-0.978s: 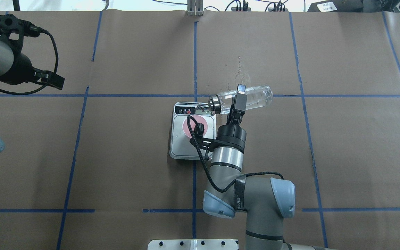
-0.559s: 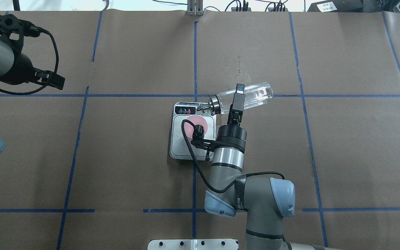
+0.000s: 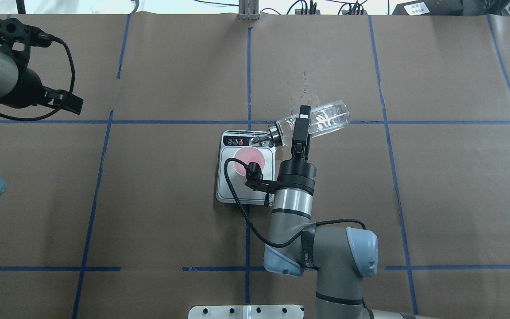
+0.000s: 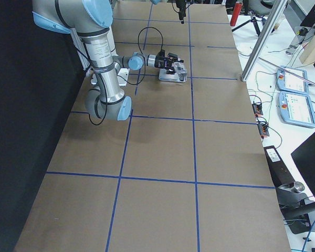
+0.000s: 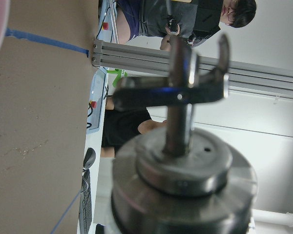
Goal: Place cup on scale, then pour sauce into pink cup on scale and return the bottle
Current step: 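Tilt the glass bottle spout down into the pink cup with the right gripper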
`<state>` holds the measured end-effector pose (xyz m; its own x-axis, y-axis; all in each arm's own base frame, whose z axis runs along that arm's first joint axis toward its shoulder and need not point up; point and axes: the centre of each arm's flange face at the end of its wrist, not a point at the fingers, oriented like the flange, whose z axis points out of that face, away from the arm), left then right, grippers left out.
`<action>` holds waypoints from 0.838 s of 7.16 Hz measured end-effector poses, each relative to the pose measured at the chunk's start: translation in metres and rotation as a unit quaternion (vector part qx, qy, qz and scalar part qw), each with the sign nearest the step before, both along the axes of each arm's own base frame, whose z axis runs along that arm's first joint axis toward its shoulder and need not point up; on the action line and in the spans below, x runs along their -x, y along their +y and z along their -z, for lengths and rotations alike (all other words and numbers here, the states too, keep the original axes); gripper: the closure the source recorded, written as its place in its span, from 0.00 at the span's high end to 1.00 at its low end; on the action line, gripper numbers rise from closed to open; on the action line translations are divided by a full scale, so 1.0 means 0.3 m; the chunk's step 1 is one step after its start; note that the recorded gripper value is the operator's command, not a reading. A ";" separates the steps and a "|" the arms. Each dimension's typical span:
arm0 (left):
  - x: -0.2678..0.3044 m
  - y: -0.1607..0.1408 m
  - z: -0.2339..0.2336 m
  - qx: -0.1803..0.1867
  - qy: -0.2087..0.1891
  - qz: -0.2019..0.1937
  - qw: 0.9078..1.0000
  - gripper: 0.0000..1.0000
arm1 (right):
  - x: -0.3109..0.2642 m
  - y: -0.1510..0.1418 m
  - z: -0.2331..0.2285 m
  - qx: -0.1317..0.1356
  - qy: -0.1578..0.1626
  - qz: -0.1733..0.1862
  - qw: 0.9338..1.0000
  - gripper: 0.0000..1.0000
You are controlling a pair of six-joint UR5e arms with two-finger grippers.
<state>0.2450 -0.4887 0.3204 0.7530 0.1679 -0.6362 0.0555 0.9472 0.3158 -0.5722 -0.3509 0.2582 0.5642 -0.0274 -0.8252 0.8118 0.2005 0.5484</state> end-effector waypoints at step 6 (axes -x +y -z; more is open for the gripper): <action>-0.003 0.000 0.001 0.000 0.000 0.000 1.000 1.00 | -0.006 0.004 -0.006 -0.008 0.080 0.003 0.997 0.00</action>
